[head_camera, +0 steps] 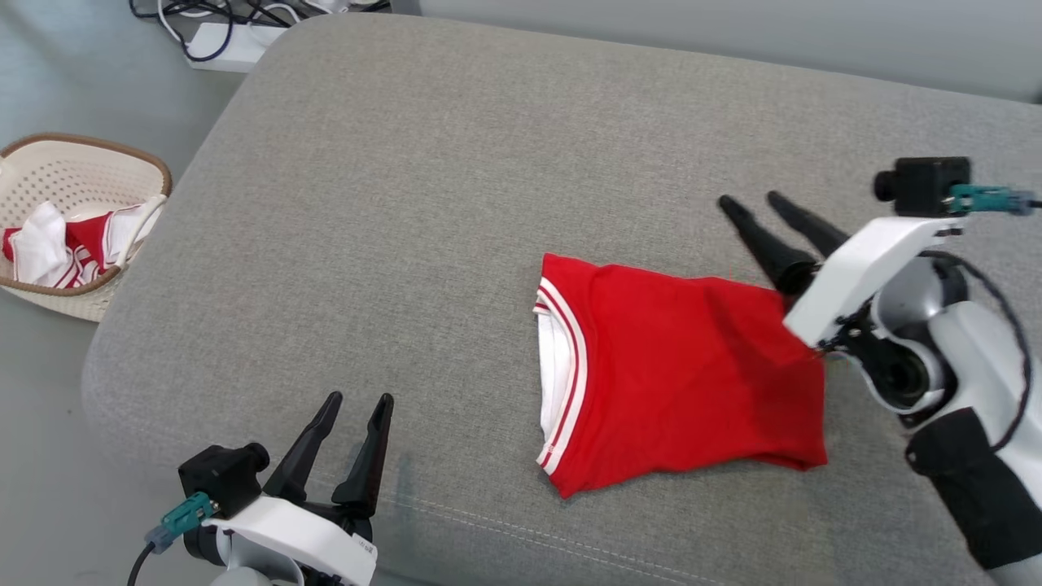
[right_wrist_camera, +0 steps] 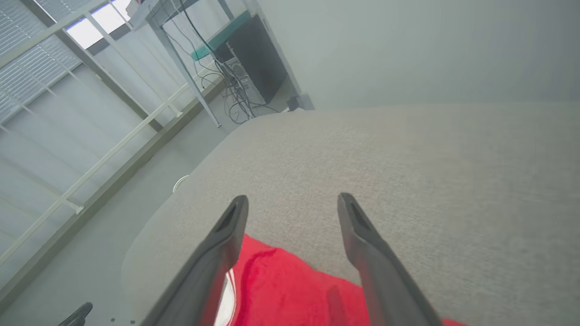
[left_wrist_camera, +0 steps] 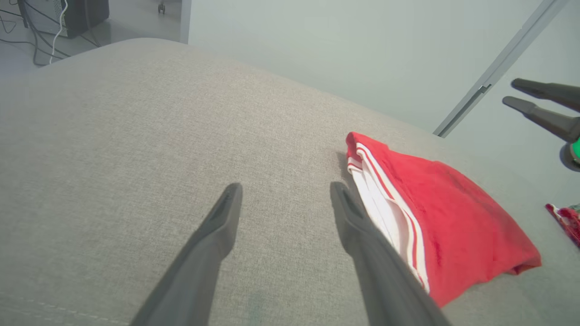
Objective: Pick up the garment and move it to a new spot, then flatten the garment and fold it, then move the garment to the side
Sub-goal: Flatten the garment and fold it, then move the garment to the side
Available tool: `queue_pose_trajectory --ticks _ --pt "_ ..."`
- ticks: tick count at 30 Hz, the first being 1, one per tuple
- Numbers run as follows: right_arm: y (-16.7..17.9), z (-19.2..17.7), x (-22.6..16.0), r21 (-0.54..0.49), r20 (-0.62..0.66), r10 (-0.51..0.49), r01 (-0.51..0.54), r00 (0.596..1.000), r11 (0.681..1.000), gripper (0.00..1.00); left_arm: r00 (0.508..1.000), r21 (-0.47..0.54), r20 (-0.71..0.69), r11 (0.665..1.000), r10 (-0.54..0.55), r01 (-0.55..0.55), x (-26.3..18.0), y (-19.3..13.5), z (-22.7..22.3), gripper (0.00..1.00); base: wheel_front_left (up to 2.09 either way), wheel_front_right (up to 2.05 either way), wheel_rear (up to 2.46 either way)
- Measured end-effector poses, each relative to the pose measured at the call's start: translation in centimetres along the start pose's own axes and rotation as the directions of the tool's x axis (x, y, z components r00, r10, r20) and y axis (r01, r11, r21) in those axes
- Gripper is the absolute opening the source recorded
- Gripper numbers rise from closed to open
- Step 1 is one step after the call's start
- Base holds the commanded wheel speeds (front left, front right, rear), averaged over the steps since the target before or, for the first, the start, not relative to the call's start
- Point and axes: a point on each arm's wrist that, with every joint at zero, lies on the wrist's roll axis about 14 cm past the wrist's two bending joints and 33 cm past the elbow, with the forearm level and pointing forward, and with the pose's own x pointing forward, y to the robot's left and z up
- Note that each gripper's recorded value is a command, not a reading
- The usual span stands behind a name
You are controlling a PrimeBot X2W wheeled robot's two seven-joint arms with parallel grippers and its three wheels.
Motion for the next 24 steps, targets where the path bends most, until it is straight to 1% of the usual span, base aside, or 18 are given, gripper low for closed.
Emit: queue_pose_trajectory --ticks 3,4,6,8,11,14,20,24 --pt "-4.0 2.0 -2.2 0.016 0.068 -0.101 0.1 0.993 0.995 1.0 1.0 0.004 -0.001 1.0 -0.026 0.026 0.6 -0.8 0.0 1.0 0.0 0.0 0.0" --pt "-6.4 1.3 -4.0 0.047 0.07 -0.167 0.164 0.983 0.985 1.0 0.999 0.011 0.0 0.999 -0.043 0.043 0.9 -1.2 0.1 1.0 0.0 0.0 0.0" --pt "-8.2 -1.2 -5.9 0.1 0.028 -0.224 0.22 0.974 0.97 1.0 0.998 0.014 0.0 0.998 -0.057 0.057 1.3 -1.6 0.1 1.0 0.0 0.0 0.0" --pt "-9.2 -4.3 -7.5 0.16 -0.023 -0.262 0.262 0.965 0.952 1.0 0.998 0.021 -0.002 0.997 -0.071 0.071 1.6 -2.0 0.1 1.0 0.0 0.0 0.0" --pt "-9.5 -8.0 -9.0 0.23 -0.087 -0.286 0.299 0.954 0.926 1.0 0.997 0.027 -0.006 0.996 -0.083 0.083 1.9 -2.3 0.0 1.0 0.0 0.0 0.0" --pt "-9.0 -9.9 -9.3 0.274 -0.119 -0.281 0.304 0.952 0.913 1.0 0.996 0.03 -0.01 0.996 -0.086 0.086 2.1 -2.3 0.0 1.0 0.0 0.0 0.0" --pt "-8.0 -11.0 -8.4 0.301 -0.141 -0.257 0.288 0.956 0.909 1.0 0.996 0.043 0.002 0.995 -0.091 0.09 2.3 -2.4 0.5 1.0 0.0 0.0 0.0" --pt "-7.1 -11.6 -7.3 0.296 -0.159 -0.23 0.268 0.96 0.917 1.0 0.997 0.043 0.009 0.996 -0.076 0.075 1.8 -1.9 0.7 1.0 0.0 0.0 0.0"
